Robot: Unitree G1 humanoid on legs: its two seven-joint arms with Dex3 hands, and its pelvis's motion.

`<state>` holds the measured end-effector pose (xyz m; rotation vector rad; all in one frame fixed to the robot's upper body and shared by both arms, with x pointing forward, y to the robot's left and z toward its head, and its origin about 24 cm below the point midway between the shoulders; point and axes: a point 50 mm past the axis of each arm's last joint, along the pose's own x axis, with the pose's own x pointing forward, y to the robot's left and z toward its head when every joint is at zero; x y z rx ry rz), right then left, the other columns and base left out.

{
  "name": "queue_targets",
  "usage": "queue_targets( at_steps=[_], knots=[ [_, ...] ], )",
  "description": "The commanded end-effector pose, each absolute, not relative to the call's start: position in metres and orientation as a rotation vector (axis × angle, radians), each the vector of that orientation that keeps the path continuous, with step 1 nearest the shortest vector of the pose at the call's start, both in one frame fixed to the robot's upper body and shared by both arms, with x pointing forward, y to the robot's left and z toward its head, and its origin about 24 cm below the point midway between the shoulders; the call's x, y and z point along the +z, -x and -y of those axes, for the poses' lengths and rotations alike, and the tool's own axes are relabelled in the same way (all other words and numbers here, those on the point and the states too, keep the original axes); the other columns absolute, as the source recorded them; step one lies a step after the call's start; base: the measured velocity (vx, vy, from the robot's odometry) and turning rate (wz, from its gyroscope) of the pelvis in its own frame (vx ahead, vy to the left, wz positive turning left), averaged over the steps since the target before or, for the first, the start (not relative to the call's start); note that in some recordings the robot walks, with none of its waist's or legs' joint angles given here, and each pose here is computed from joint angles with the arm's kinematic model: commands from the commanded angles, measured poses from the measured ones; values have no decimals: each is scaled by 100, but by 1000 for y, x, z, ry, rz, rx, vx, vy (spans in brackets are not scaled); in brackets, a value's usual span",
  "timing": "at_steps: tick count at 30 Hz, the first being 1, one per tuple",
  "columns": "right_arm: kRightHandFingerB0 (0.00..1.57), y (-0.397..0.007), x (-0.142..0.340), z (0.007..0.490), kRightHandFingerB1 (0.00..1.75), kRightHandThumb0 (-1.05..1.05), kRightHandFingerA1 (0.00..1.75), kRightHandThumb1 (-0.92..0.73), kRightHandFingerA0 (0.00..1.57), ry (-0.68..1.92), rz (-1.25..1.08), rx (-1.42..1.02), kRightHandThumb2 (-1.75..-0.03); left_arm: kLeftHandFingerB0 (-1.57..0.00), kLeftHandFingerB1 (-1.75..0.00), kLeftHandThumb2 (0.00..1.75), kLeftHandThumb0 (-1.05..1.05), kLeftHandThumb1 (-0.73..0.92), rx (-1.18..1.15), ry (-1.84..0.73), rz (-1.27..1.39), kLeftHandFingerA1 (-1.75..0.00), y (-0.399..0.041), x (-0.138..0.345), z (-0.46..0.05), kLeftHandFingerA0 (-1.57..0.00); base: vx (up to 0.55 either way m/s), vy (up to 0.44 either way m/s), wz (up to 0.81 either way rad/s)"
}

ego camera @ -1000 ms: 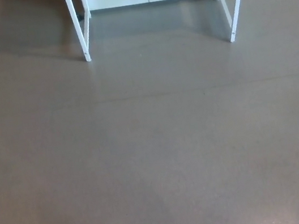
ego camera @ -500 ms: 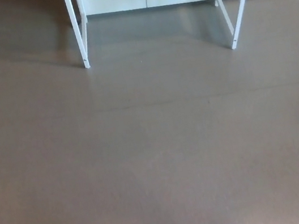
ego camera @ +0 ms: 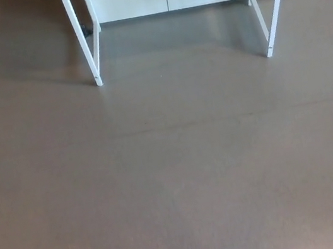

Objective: The robot walk towards a table in front and then clicks the light switch button using the right hand's index finger

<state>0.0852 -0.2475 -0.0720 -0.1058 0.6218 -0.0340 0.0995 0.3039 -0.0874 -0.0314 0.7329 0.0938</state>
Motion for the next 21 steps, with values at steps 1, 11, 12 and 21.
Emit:
queue_targets(
  at_steps=[1,11,12,21],
  knots=[
    [22,-85,-71,249,54,9,56,-59,20,134,-624,-32,-98,-37,-37,57,-18,57,93,3,-731,-46,-98,-85,-310,-53,180,143,-10],
    [22,-81,-75,251,54,11,56,-60,18,147,-634,-9,-98,-36,-37,58,-20,61,86,4,-740,-46,-90,-88,-311,-52,229,152,-6],
    [22,-81,-75,251,54,11,56,-60,19,149,-634,-10,-98,-36,-37,58,-19,61,86,0,-741,-46,-90,-87,-311,-52,222,-23,11],
    [21,-79,-77,248,54,12,56,-60,19,174,-637,16,-98,-36,-37,58,-20,60,94,2,-750,-46,-83,-89,-313,-55,237,-168,17]
  ],
)
